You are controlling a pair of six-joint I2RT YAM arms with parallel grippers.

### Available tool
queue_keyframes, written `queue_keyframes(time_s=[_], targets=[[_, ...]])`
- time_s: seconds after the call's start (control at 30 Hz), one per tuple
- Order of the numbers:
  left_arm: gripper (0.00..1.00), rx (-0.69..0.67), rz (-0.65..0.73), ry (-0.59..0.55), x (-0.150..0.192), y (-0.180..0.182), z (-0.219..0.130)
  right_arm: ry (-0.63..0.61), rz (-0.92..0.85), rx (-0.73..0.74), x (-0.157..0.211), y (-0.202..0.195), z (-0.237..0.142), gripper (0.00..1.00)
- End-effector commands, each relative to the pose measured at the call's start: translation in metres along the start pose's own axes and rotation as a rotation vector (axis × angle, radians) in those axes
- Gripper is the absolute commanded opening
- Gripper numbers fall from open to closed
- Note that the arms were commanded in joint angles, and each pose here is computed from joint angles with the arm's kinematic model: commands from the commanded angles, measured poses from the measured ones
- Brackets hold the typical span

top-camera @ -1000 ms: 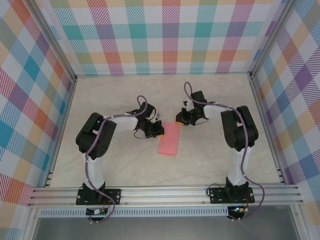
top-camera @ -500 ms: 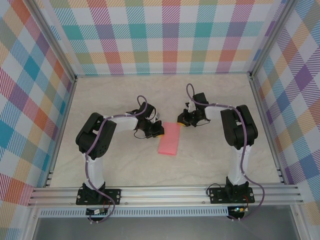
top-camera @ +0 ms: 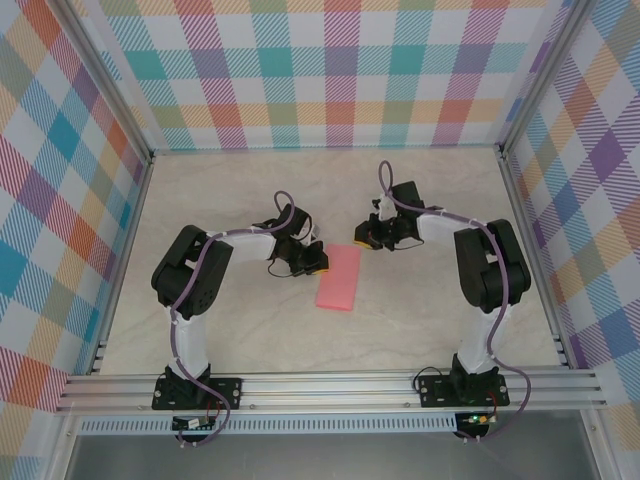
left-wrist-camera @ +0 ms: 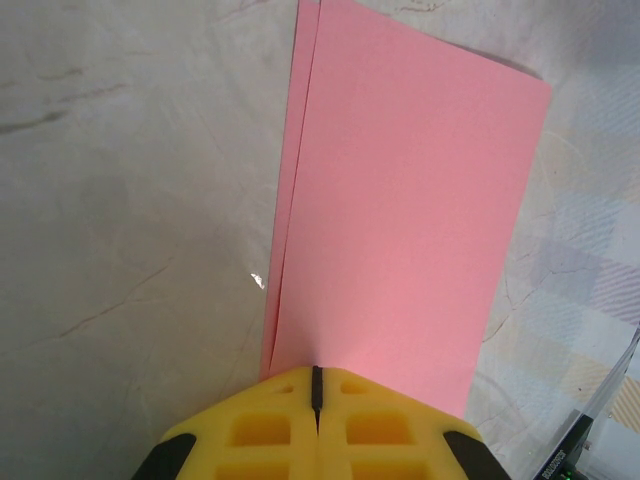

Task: Fold a paper plane with a square sheet of paper (pick it up from the middle)
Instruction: Fold the square sheet of paper in half at the center of the table.

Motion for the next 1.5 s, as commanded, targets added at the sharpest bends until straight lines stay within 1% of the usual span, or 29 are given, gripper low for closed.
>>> queue_keyframes(time_s=[0.0, 0.07, 0.2, 0.4, 0.53, 0.73, 0.8, 0.9, 1.07, 1.23, 1.37, 1.47], targets=[[0.00, -0.147, -0.072, 0.061, 0.018, 0.041, 0.012, 0.051, 0.042, -0.026, 0.022, -0.007, 0.006, 0.12], [0.00, -0.152, -0.070, 0.064, 0.018, 0.042, 0.012, 0.080, 0.043, -0.037, 0.032, -0.007, 0.009, 0.12], [0.00, -0.151, -0.069, 0.062, 0.018, 0.041, 0.011, 0.125, 0.046, 0.009, 0.052, -0.020, 0.017, 0.12], [0.00, -0.151, -0.070, 0.063, 0.019, 0.043, 0.011, 0.163, 0.067, 0.120, 0.067, -0.042, 0.016, 0.12], [0.00, -0.149, -0.070, 0.063, 0.019, 0.042, 0.011, 0.165, 0.051, 0.102, 0.068, -0.036, 0.013, 0.13], [0.00, -0.148, -0.065, 0.063, 0.019, 0.041, 0.010, 0.109, 0.020, 0.010, 0.063, -0.004, -0.005, 0.14], [0.00, -0.149, -0.065, 0.062, 0.019, 0.041, 0.010, 0.102, 0.023, -0.032, 0.066, 0.005, -0.006, 0.14], [0.00, -0.148, -0.065, 0.063, 0.019, 0.041, 0.010, 0.127, 0.041, -0.065, 0.078, 0.010, 0.001, 0.14], [0.00, -0.147, -0.064, 0.065, 0.019, 0.042, 0.012, 0.169, 0.051, -0.044, 0.099, 0.005, 0.013, 0.14], [0.00, -0.146, -0.066, 0.067, 0.019, 0.042, 0.012, 0.198, 0.081, 0.002, 0.114, -0.011, 0.018, 0.13], [0.00, -0.146, -0.066, 0.065, 0.019, 0.042, 0.012, 0.185, 0.069, 0.009, 0.112, -0.007, 0.011, 0.13], [0.00, -0.146, -0.066, 0.065, 0.019, 0.042, 0.012, 0.176, 0.050, -0.024, 0.109, 0.008, 0.004, 0.14]])
Point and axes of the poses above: each hand's point on the last joint's axis, 136 mm out from that joint toward the fingers, its own z axis out along the fingers, its own y axis along the line the jaws close on, x = y × z, the point moved 1 cm from there along -z, back along the fingers, and after that the axes turned 11 degrees about -z, right-handed, at the moved point
